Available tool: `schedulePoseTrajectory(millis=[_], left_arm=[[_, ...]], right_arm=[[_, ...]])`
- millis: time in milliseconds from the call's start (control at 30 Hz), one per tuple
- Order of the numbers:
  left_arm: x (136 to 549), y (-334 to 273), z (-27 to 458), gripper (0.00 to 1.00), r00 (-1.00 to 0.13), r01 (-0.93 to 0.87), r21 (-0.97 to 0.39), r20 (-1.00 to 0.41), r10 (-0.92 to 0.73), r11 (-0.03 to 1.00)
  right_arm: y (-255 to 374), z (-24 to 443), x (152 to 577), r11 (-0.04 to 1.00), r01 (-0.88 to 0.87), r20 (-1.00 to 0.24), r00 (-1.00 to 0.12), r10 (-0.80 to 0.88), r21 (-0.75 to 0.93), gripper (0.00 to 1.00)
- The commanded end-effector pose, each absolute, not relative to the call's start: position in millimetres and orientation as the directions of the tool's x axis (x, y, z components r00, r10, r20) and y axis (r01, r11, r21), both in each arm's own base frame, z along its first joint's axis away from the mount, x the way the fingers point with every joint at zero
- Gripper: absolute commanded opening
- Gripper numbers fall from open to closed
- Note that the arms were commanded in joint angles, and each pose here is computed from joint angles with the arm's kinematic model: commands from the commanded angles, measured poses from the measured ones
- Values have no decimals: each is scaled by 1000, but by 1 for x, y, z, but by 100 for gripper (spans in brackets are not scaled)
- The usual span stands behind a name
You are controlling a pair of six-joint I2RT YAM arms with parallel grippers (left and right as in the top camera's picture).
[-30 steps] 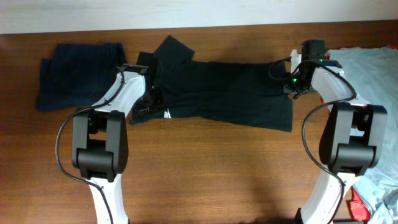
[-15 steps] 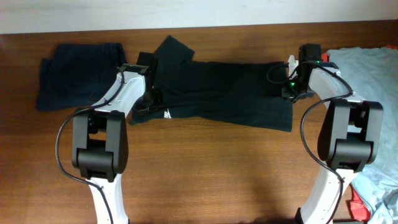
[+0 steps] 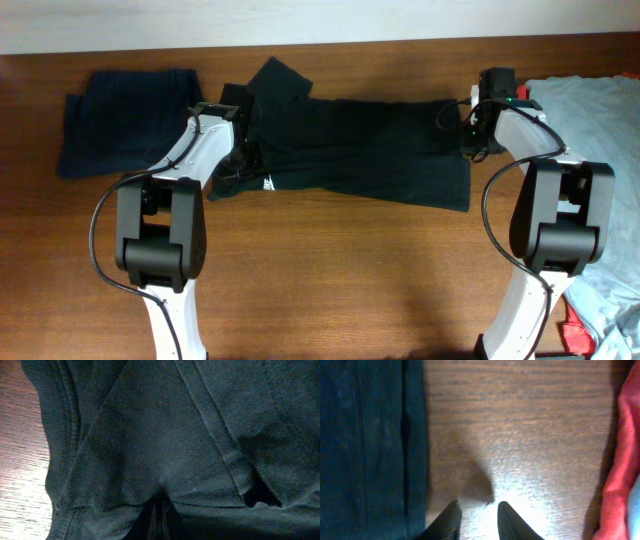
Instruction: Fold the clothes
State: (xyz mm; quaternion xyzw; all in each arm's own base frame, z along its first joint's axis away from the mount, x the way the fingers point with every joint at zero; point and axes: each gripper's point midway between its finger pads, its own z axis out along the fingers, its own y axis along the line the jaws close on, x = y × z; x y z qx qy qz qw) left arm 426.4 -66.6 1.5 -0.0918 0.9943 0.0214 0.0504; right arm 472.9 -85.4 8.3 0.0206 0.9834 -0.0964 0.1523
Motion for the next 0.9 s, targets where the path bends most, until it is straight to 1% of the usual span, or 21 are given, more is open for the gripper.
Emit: schedulePoseTrajectory(millis=[0, 200, 333, 667, 867], left_arm=[[421, -49, -7, 7, -976, -202, 97, -97, -193, 975], [421, -49, -7, 8, -976, -202, 97, -97, -193, 975], [421, -49, -7, 7, -976, -202, 96, -97, -193, 975], [421, -49, -7, 7, -977, -201, 96, -97, -192, 975], [421, -50, -7, 7, -977, -199, 95, -98, -190, 975]], right_arm=[[-93, 8, 477, 974, 85, -314, -949, 15, -212, 29], [-65, 28, 478, 998, 34, -315, -949, 13, -62, 29], [-50, 28, 473, 1000, 8, -290, -957, 14, 22, 29], [-38, 29, 474, 996, -13, -296, -955, 14, 88, 29], [-38, 18, 469, 996, -11, -272, -962, 14, 90, 29]])
